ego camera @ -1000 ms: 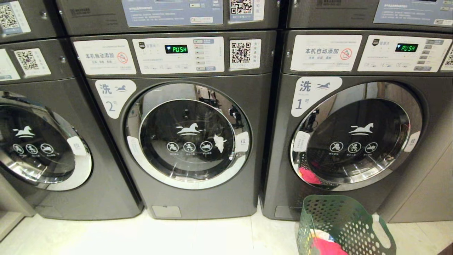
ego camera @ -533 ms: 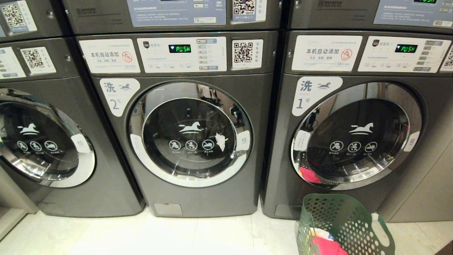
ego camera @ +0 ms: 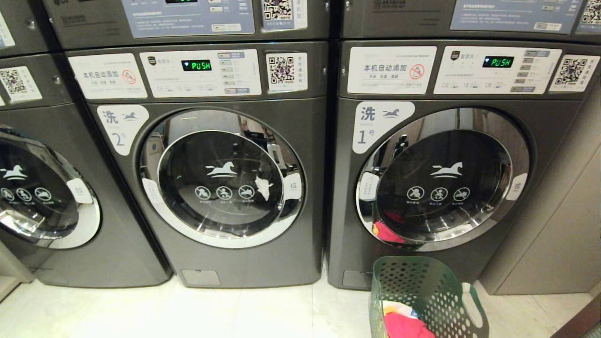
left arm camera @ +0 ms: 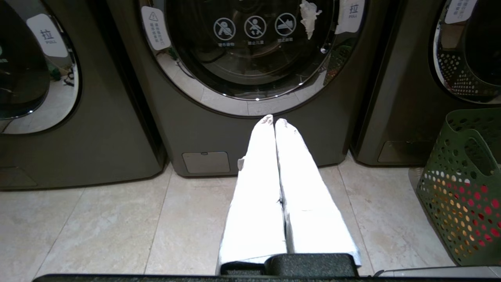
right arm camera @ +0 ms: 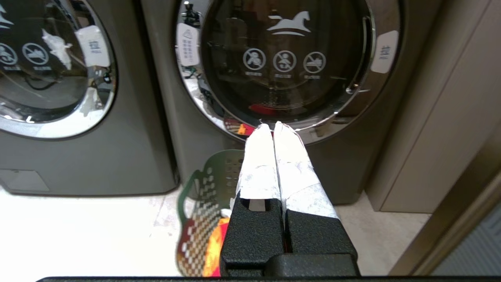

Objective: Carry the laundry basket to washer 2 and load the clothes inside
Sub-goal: Open the lid of the washing machine

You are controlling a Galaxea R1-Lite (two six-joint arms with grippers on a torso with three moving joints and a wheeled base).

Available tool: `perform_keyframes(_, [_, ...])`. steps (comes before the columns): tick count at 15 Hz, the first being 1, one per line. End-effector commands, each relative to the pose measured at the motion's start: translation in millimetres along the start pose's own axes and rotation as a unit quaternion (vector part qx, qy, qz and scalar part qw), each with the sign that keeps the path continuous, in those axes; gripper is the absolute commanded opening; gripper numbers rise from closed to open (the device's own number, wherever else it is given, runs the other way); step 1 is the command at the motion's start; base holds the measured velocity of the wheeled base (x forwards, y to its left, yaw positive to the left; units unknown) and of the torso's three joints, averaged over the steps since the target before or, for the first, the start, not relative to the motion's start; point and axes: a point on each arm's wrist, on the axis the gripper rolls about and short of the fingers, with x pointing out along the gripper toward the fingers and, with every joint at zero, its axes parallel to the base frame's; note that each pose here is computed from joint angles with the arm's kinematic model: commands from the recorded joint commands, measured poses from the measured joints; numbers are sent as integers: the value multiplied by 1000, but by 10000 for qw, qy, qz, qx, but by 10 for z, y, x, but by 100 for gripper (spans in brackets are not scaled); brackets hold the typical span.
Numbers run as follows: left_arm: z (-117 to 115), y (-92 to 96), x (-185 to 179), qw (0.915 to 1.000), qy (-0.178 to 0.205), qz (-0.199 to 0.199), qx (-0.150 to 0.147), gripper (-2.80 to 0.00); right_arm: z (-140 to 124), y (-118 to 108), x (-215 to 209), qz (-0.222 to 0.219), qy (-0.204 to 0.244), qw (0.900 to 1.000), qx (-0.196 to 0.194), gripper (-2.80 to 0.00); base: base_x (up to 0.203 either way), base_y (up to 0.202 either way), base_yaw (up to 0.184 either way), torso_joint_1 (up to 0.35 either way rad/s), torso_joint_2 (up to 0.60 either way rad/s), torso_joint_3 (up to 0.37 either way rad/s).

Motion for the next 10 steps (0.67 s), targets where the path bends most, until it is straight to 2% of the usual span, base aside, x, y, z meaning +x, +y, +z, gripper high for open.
perform_keyframes(1, [0,0,0,10000,-1,2,4,-280,-95,1,20,-7,177,9998,-3,-280,0,-196,0,2,3,3])
perform_keyframes(10, [1,0,1,10000,-16,3,4,-280,-98,0,20,-14,186,9998,-40,-280,0,-195,2,2,1,2])
